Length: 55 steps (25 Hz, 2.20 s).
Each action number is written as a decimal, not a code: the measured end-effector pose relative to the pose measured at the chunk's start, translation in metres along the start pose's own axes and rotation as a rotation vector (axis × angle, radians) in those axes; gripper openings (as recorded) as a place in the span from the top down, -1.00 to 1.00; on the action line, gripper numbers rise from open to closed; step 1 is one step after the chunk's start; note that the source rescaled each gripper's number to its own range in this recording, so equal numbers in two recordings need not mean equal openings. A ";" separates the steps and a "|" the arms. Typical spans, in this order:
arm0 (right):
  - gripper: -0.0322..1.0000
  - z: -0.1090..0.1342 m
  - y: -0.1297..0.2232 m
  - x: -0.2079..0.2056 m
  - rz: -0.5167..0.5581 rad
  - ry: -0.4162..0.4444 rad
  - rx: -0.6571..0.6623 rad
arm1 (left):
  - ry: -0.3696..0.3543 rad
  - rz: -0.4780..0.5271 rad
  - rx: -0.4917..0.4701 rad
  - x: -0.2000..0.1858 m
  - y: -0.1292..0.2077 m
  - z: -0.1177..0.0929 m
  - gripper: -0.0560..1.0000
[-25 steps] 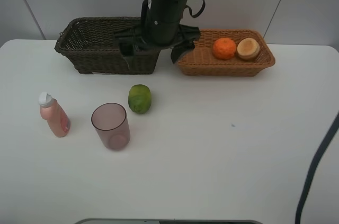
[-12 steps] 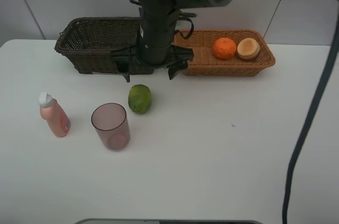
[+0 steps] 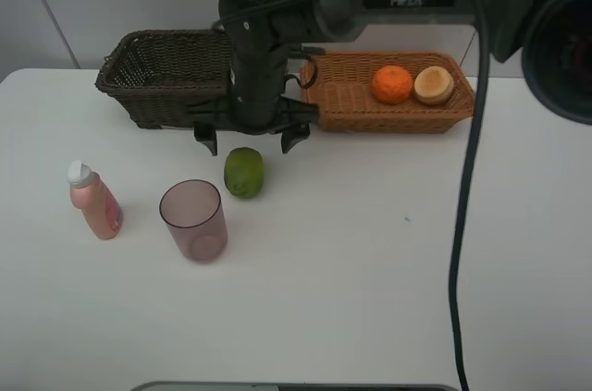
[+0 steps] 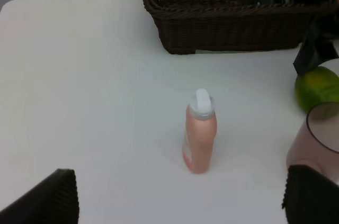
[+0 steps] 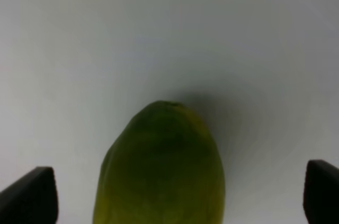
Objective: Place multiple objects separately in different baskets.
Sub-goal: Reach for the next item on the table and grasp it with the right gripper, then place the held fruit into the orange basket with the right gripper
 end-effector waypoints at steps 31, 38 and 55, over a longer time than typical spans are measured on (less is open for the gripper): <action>-0.80 -0.006 0.004 0.051 0.020 0.019 -0.003 | 0.000 0.000 0.000 0.000 0.000 0.000 -0.99; 0.35 -0.006 0.004 0.051 0.020 0.019 -0.002 | 0.000 0.000 0.000 0.000 0.000 0.000 -0.99; 0.35 -0.006 0.004 0.051 0.020 0.019 -0.002 | 0.000 0.000 0.000 0.000 0.000 0.000 -0.99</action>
Point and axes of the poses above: a point on each arm's last joint axis where the gripper is mounted, x pointing out along that axis toward the gripper, z along the wrist's bending axis when the last joint is at zero, y = z × x, the point moved 4 cm from there along x, pointing out along that axis toward the gripper, and after that the axes turned 4 degrees about -x, right-handed, at the moved point
